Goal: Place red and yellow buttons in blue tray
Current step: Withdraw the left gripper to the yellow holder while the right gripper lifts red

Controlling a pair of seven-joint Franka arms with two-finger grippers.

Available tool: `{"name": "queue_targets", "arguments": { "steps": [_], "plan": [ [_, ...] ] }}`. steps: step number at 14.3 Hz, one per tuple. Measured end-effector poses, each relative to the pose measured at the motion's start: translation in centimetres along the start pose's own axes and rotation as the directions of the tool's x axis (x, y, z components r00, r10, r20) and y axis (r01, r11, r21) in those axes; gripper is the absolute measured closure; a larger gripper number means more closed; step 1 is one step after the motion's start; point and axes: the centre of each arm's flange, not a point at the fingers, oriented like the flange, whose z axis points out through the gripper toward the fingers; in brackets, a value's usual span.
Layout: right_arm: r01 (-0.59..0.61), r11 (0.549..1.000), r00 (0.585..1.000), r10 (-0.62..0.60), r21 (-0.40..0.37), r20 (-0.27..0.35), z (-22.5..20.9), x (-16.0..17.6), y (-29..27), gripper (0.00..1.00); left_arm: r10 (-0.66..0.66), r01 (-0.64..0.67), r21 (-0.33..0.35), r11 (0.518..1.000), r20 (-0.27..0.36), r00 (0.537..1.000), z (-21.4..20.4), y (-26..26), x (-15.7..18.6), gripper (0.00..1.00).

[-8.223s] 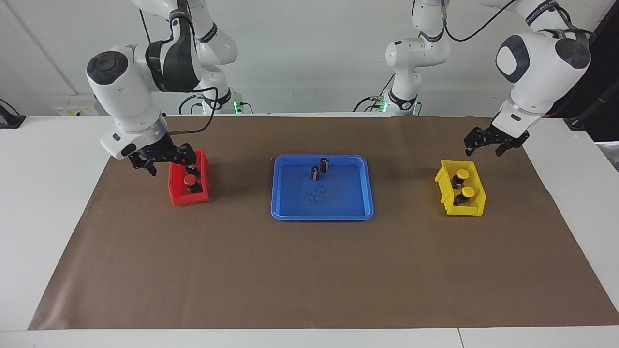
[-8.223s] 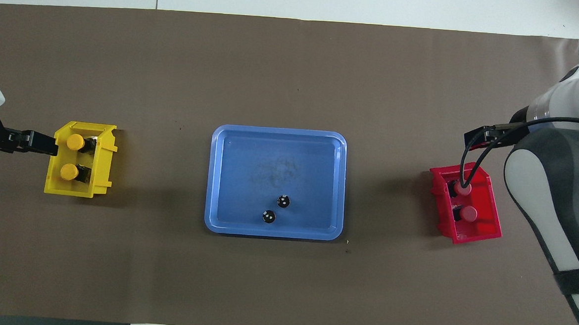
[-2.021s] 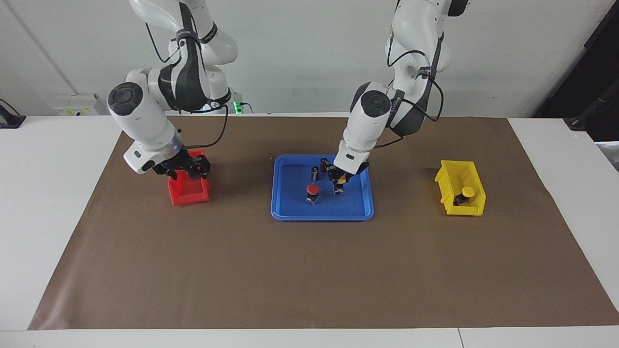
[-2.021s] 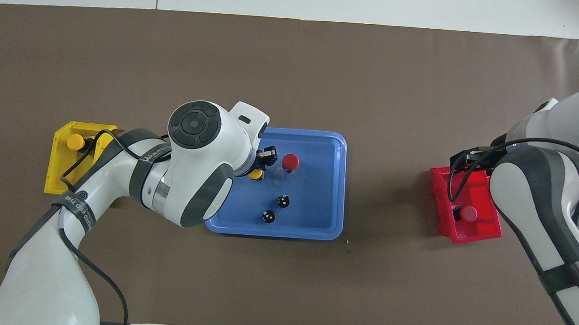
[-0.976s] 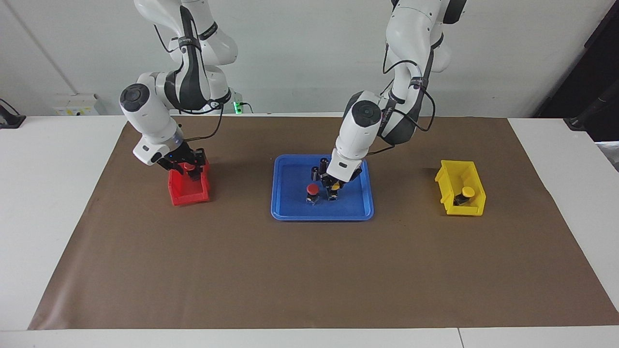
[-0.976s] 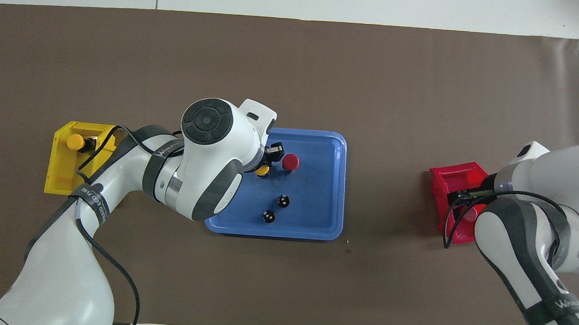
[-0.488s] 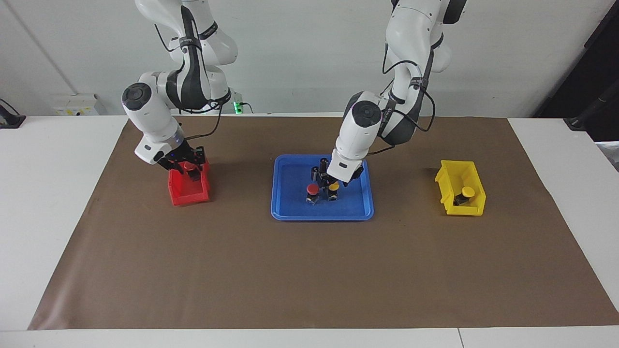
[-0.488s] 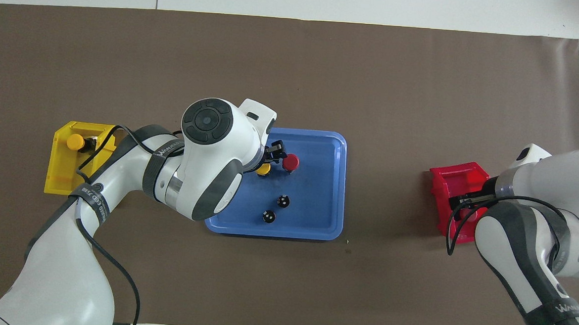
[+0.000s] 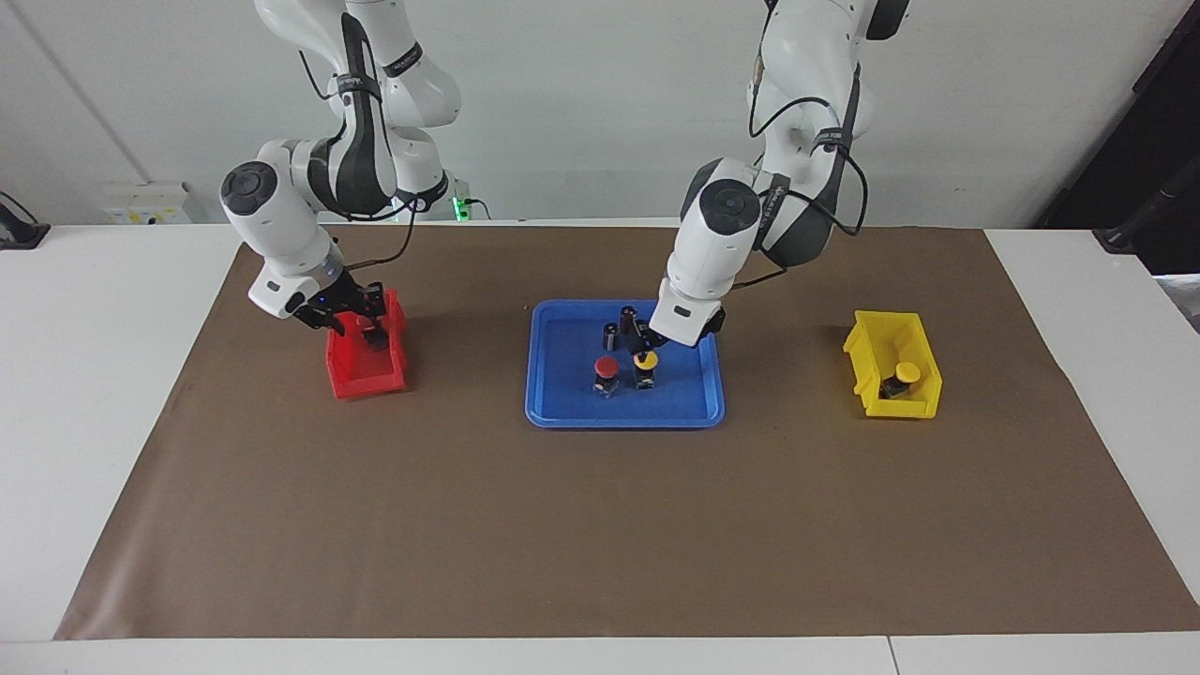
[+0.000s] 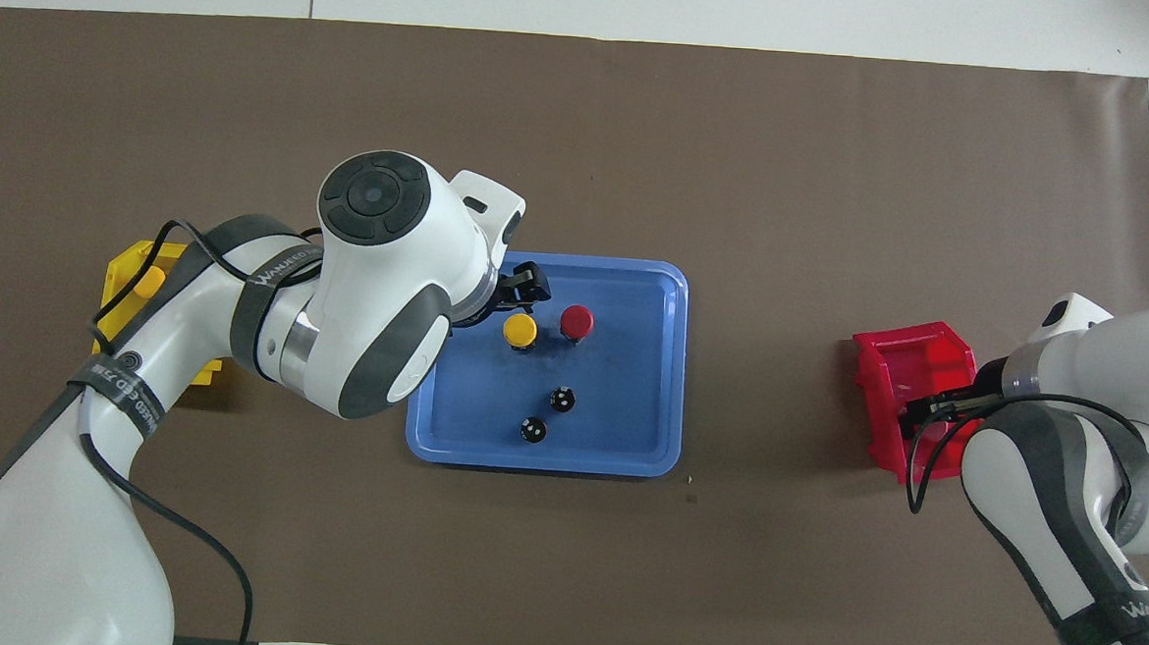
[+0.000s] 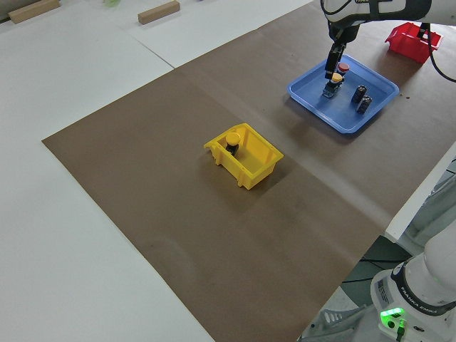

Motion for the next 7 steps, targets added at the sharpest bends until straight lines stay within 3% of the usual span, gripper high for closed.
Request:
{"name": "queue_targets", "arguments": {
  "steps": [7],
  "plan": [
    [-0.001, 1.000, 1.000, 0.000, 0.006, 0.022, 1.0, -1.3, -0.3, 0.36, 0.173, -0.173, 0.011, 0.985, 0.030, 0.985, -11.4, -16.0, 4.4, 0.00]
  ]
}}
